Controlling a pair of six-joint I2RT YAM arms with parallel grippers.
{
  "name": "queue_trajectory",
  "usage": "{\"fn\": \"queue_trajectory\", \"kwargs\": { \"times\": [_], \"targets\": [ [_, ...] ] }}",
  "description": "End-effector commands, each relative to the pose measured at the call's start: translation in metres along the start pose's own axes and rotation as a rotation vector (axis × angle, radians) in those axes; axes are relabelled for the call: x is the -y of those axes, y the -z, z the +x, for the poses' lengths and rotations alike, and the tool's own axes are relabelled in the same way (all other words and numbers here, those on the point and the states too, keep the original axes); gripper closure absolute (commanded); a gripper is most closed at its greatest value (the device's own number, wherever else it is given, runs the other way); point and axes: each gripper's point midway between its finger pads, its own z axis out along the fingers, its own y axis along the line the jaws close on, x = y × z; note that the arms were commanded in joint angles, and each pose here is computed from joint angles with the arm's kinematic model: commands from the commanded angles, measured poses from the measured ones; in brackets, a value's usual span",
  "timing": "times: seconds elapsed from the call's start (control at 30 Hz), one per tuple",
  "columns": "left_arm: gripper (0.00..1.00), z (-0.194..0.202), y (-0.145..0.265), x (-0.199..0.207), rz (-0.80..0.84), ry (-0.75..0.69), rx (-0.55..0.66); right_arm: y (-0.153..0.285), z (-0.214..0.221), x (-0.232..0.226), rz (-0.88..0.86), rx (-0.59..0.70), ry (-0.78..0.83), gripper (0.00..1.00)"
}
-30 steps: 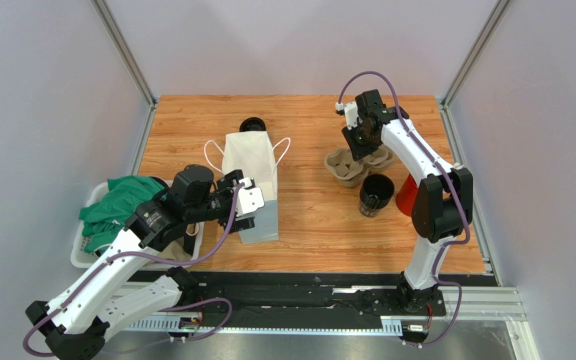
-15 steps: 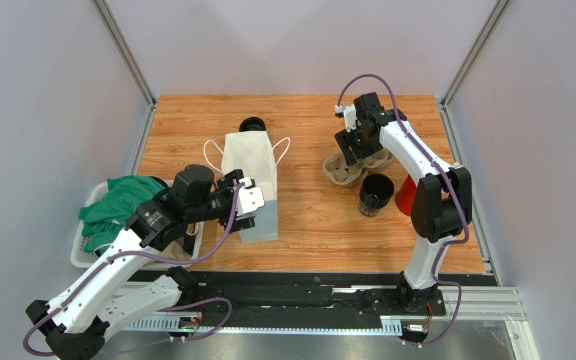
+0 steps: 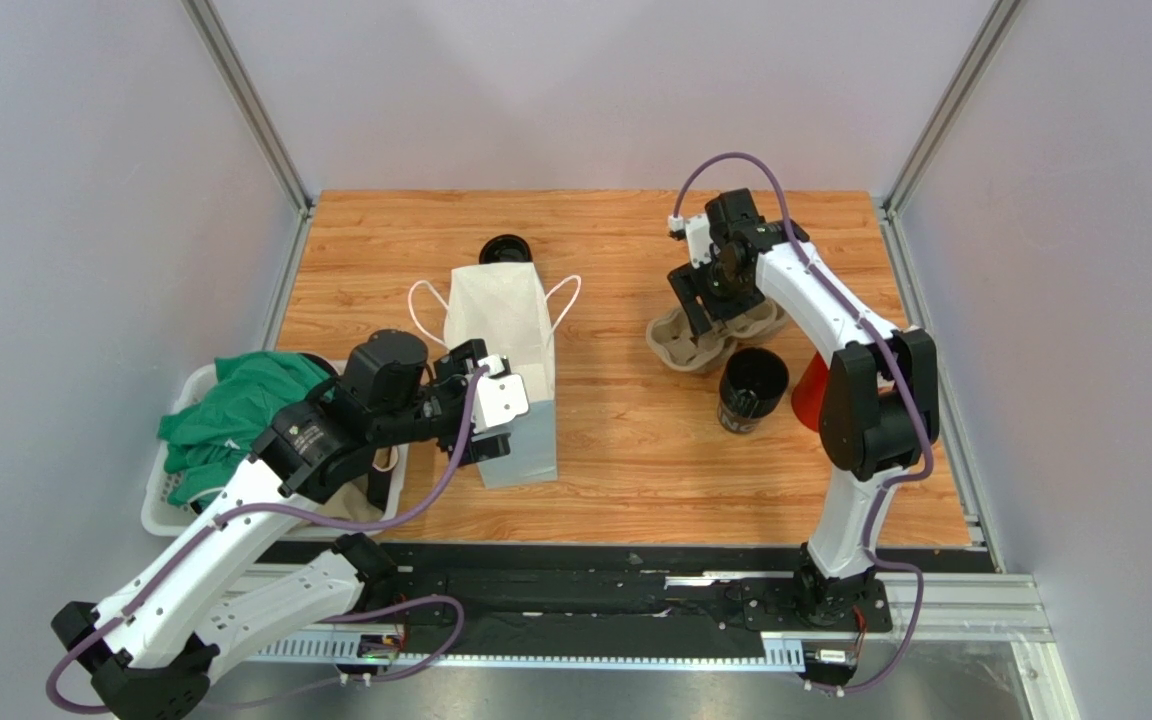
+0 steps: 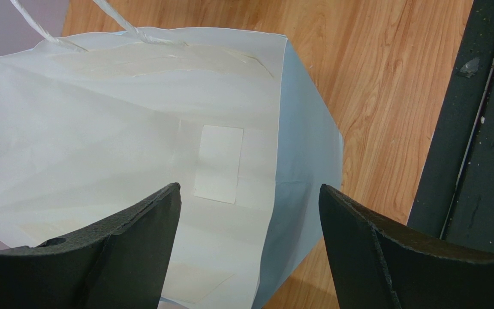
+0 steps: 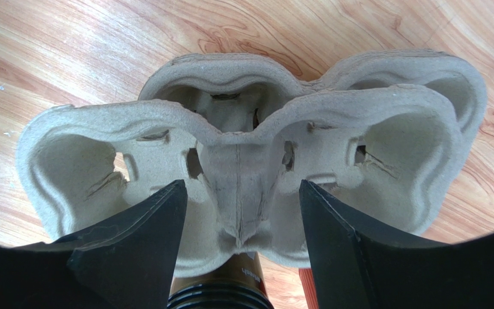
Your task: Pack the takeout coffee
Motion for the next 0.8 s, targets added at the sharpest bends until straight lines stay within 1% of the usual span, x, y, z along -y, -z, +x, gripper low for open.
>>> {"fn": "queue_trajectory", "kwargs": {
  "times": [0.0, 0.13, 0.17, 0.23, 0.27, 0.33, 0.53, 0.77],
  "targets": [
    [0.13, -0.006, 0.003, -0.002, -0.016, 0.001, 0.025, -0.012, 0.0, -0.004, -0.015, 0.0, 0.009, 0.33],
    [0.13, -0.006, 0.003, -0.001, -0.015, 0.002, 0.027, -0.018, 0.004, -0.003, -0.014, -0.019, 0.003, 0.36],
    [0.13, -0.006, 0.004, -0.001, -0.017, 0.002, 0.03, -0.018, 0.004, -0.003, -0.012, -0.019, 0.003, 0.39],
    [0.13, -0.005, 0.004, 0.0, -0.016, 0.001, 0.03, -0.019, 0.004, -0.002, -0.009, -0.018, -0.001, 0.41],
    [0.13, -0.005, 0.004, 0.0, -0.016, 0.002, 0.03, -0.019, 0.004, -0.002, -0.005, -0.015, -0.001, 0.44],
    [0.13, -0.004, 0.004, 0.0, -0.018, 0.002, 0.027, -0.019, 0.003, -0.001, -0.002, -0.009, -0.002, 0.47],
    [0.13, -0.004, 0.004, 0.0, -0.021, 0.0, 0.032, -0.017, 0.0, -0.002, -0.006, 0.014, 0.001, 0.58],
    [0.13, -0.009, 0.009, -0.004, -0.035, -0.013, 0.037, -0.007, -0.005, -0.005, -0.017, 0.041, 0.007, 0.66]
  ]
}}
